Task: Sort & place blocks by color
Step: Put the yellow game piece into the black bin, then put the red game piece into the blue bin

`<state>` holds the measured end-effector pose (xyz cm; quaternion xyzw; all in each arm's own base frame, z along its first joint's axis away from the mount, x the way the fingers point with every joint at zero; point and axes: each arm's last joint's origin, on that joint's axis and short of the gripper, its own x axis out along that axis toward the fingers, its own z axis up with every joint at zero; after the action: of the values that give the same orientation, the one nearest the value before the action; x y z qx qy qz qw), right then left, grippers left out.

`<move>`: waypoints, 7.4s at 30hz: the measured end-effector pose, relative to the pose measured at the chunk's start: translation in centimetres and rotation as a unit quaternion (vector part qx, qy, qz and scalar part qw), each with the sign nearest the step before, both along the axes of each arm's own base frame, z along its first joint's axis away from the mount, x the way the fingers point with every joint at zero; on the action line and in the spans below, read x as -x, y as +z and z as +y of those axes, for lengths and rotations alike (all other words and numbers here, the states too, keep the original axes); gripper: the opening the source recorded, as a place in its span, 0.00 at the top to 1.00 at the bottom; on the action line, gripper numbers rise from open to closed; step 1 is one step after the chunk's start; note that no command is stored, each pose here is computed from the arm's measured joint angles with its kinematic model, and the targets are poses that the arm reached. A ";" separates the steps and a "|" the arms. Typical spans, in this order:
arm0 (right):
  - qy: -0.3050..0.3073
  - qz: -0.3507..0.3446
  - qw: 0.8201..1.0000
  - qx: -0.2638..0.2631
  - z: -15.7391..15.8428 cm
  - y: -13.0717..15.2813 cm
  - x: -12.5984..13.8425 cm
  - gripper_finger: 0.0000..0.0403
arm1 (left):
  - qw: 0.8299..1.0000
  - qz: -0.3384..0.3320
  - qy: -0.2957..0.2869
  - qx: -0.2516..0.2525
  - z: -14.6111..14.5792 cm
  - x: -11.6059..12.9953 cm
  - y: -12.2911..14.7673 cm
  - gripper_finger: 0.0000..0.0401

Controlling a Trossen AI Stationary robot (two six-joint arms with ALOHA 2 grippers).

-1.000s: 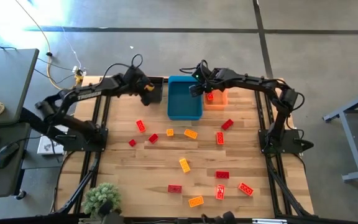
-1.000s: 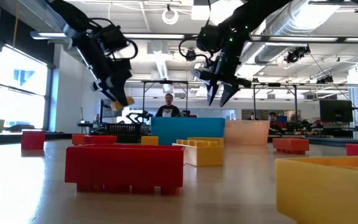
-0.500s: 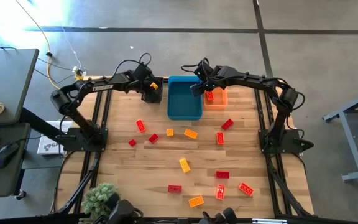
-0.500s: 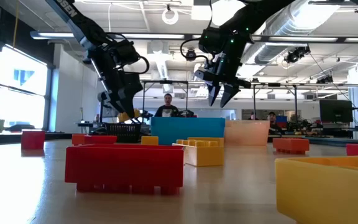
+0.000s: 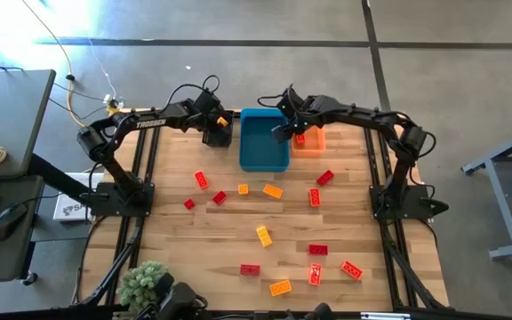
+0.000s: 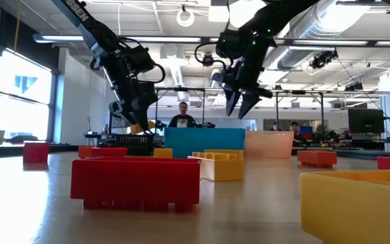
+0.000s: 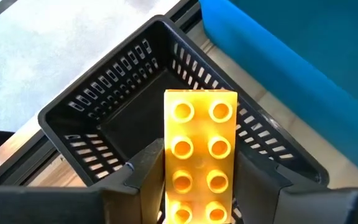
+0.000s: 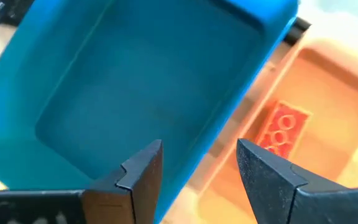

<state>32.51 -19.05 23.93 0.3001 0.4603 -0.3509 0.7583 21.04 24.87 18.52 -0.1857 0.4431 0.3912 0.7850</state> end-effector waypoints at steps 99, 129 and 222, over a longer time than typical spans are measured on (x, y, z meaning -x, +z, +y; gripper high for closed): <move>0.493 0.175 0.850 0.059 39.2 -0.1 5.6 0.48 | 0.964 0.009 -0.196 0.179 -20.5 -11.1 3.9 0.56; 0.445 0.253 0.859 0.000 38.8 -7.6 4.3 0.48 | 0.963 0.012 -0.206 0.175 -20.5 -11.1 3.9 0.56; 0.308 -0.122 0.919 0.217 2.0 1.6 -0.7 0.71 | 0.983 -0.016 0.040 0.177 -5.4 -4.5 3.8 0.56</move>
<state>33.19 -17.01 25.54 0.0126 0.3468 -0.1522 0.9254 25.51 19.46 22.30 -0.3459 0.4847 0.3348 0.7303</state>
